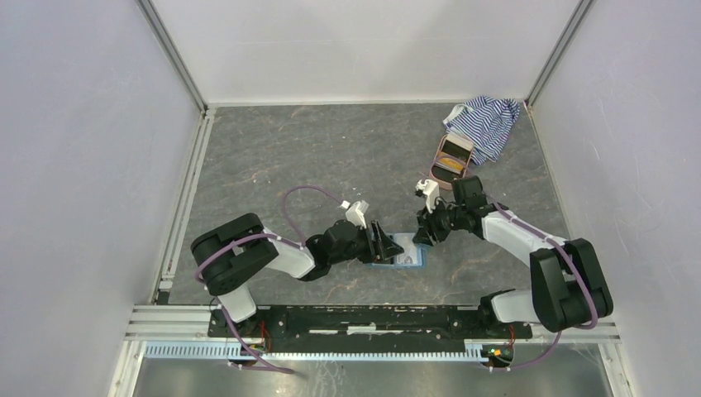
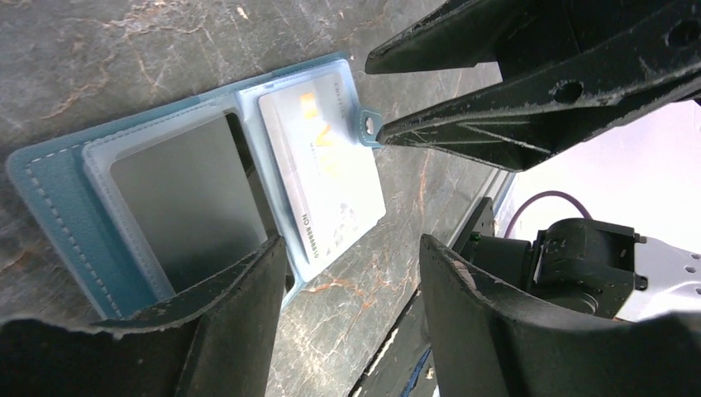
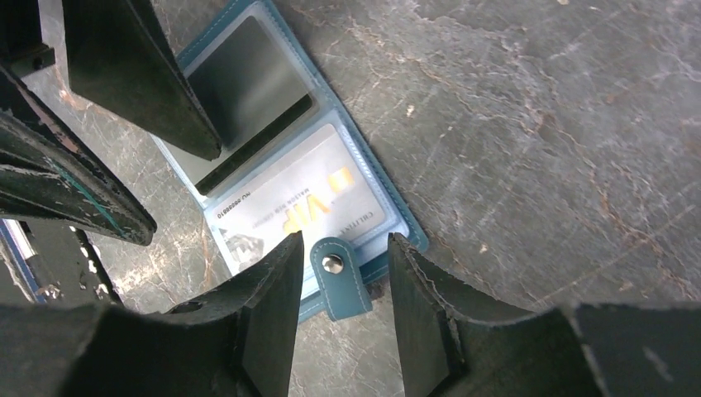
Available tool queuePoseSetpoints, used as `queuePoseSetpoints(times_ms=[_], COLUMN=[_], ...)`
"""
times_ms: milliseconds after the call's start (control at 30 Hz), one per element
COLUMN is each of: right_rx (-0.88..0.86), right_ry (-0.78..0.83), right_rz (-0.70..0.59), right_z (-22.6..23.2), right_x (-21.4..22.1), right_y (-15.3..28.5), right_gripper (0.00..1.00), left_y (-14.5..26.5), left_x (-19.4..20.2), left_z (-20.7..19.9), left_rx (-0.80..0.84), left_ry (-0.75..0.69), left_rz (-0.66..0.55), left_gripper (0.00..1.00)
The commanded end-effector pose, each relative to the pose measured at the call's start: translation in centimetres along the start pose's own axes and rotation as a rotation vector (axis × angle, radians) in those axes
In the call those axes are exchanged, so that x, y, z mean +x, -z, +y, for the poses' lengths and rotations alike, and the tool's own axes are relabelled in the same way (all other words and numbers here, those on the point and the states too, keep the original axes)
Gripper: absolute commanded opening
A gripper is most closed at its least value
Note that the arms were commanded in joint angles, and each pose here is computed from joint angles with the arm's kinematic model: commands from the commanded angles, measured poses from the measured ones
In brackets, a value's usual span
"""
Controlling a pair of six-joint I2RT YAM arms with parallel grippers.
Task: Put the credit cards into the card holder
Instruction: Insert the credit card into the card holder.
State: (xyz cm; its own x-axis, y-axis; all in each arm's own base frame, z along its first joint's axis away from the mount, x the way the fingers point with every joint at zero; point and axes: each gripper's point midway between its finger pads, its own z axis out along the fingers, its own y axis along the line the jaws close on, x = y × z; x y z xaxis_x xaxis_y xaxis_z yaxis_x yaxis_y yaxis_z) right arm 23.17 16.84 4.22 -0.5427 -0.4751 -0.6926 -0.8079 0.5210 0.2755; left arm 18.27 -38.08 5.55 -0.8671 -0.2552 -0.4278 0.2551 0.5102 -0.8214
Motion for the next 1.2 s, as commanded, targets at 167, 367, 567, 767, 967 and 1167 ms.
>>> queuePoseSetpoints(times_ms=[167, 367, 567, 767, 967, 1167], right_rx=[-0.147, -0.161, -0.156, -0.162, -0.145, -0.23], right_ry=[-0.096, -0.145, -0.198, -0.22, -0.228, -0.258], right_rz=[-0.092, -0.09, -0.09, -0.071, -0.061, -0.084], right_z=[1.4, 1.2, 0.6, 0.5, 0.2, 1.4], right_x=[-1.2, -0.8, -0.3, 0.2, 0.4, 0.1], right_y=[0.1, -0.1, -0.1, -0.5, -0.5, -0.6], right_gripper=[0.48, 0.47, 0.46, 0.46, 0.47, 0.47], left_y=[-1.6, -2.1, -2.5, -2.7, -2.7, -2.8], left_x=[-0.4, 0.3, 0.4, 0.6, 0.8, 0.9], left_z=[-1.8, -0.6, -0.2, 0.2, 0.5, 0.7], left_rx=[-0.004, -0.065, -0.084, -0.091, -0.101, -0.105], left_ry=[-0.032, -0.05, -0.062, -0.062, -0.062, -0.061], left_rz=[-0.002, 0.03, 0.036, 0.044, 0.05, 0.054], left_gripper=[0.61, 0.61, 0.61, 0.6, 0.6, 0.6])
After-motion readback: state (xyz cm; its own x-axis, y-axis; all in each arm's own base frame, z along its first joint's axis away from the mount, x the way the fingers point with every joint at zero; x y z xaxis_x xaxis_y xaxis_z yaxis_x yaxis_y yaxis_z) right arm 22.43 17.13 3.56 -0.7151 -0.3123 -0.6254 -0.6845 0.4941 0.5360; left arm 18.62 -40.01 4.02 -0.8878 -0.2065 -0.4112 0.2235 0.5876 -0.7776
